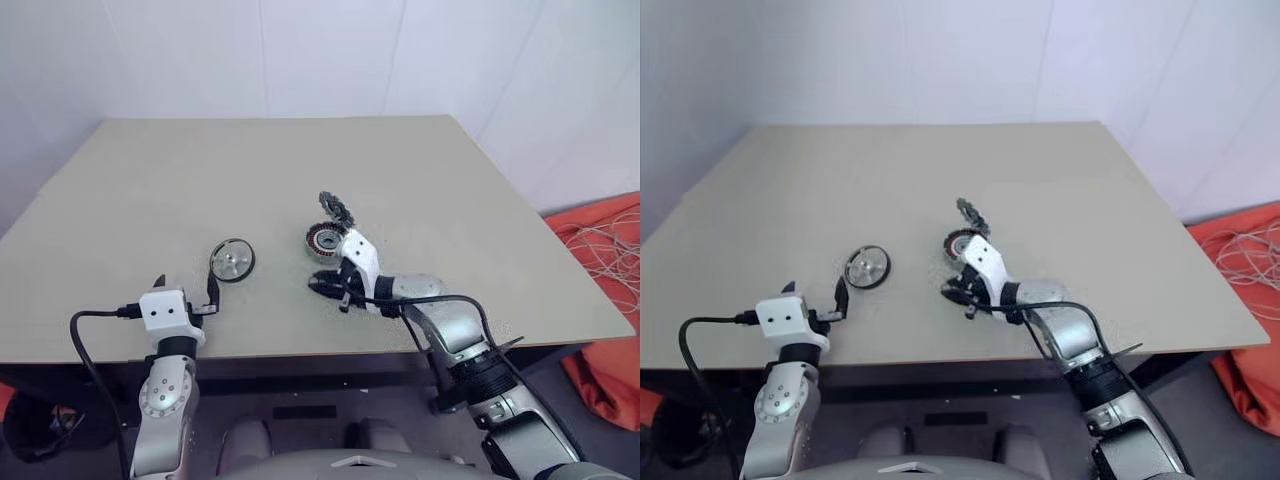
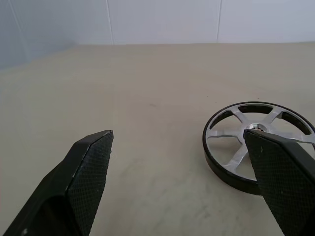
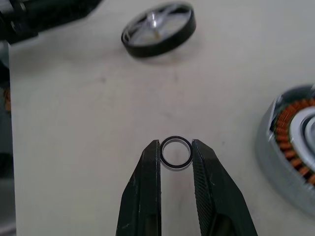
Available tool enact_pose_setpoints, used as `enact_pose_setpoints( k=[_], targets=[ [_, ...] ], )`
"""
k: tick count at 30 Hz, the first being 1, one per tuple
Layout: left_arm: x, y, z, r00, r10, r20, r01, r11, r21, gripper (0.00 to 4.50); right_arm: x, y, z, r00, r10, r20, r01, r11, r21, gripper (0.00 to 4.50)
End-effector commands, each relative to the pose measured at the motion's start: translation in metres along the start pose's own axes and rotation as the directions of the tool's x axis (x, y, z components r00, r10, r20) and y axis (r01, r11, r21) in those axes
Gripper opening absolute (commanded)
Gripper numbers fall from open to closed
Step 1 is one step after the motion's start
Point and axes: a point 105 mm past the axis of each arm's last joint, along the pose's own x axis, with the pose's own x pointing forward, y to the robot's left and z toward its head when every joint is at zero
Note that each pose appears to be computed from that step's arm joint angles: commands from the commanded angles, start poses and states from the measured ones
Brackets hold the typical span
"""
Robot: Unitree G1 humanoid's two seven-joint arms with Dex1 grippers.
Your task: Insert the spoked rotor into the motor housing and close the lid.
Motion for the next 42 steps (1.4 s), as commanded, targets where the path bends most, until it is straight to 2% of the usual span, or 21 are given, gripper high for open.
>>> enact_pose_setpoints(
  k=[1, 7, 14, 28, 33, 42],
  targets=[
    [0.003, -0.002, 0.011, 0.999, -0.013, 0.039, 0.013, 1.000, -0.001, 4.50, 0.003, -0.011, 0.045, 0.989, -0.058, 0.133, 0.068, 0.995, -0.075, 0.60],
    [0.004, -0.003, 0.011, 0.999, -0.014, 0.042, 0.014, 1.000, 0.000, 4.50, 0.017, -0.024, 0.051, 0.980, -0.163, 0.116, 0.174, 0.980, -0.094, 0.60],
    [0.004, -0.005, 0.011, 0.999, -0.010, 0.043, 0.010, 1.000, 0.000, 4.50, 0.027, -0.040, 0.042, 0.959, -0.277, 0.055, 0.281, 0.956, -0.081, 0.60],
    [0.006, -0.002, 0.011, 0.999, -0.006, 0.049, 0.006, 1.000, 0.005, 4.50, 0.013, -0.075, 0.016, 0.893, -0.446, -0.055, 0.445, 0.895, -0.023, 0.60],
    [0.007, -0.001, 0.012, 0.999, -0.006, 0.051, 0.006, 1.000, 0.006, 4.50, 0.009, -0.081, 0.013, 0.872, -0.484, -0.076, 0.483, 0.875, -0.030, 0.60],
    [0.008, -0.002, 0.012, 0.999, -0.007, 0.053, 0.007, 1.000, 0.005, 4.50, 0.011, -0.081, 0.013, 0.871, -0.486, -0.079, 0.485, 0.874, -0.026, 0.60]
  ],
)
